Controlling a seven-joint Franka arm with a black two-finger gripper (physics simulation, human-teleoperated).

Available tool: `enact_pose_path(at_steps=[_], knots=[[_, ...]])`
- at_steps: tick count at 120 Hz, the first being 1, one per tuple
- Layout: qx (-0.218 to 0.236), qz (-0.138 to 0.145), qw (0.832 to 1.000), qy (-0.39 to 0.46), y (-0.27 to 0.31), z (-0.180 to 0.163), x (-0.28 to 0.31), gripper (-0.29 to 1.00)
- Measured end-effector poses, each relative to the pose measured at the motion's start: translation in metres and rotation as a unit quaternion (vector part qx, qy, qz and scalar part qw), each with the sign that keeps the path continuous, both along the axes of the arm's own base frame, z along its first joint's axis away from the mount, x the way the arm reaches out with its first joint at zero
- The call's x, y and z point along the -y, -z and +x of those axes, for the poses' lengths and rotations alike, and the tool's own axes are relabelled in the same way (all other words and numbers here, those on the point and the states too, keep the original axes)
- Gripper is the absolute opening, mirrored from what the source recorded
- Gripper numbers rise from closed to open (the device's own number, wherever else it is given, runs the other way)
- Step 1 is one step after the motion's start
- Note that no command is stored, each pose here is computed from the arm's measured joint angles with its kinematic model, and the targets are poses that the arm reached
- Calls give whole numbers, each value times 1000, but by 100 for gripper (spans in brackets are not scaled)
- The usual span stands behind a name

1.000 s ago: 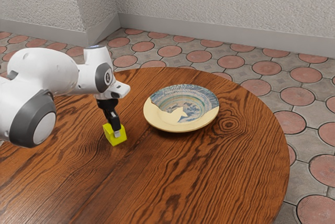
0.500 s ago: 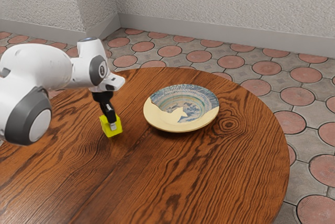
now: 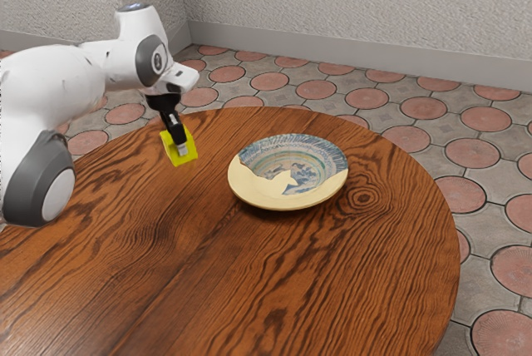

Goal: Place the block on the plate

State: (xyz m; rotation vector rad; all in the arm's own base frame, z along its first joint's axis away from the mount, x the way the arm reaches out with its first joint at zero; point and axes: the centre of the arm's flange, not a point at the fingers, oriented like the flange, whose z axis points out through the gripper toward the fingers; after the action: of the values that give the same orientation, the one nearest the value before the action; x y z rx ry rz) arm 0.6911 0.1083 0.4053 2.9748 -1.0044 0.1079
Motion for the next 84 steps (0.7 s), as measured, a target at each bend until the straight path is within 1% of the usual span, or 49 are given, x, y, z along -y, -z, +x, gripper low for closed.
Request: enact_pose_path(at_steps=[15,27,50,84], knots=[[13,10,1000,16,-21,15,12,42],[16,14,999,30,-24,25,26,42],[11,5,998,60,-12,40,64,42],[1,-11,995,101,5,49,119,41]])
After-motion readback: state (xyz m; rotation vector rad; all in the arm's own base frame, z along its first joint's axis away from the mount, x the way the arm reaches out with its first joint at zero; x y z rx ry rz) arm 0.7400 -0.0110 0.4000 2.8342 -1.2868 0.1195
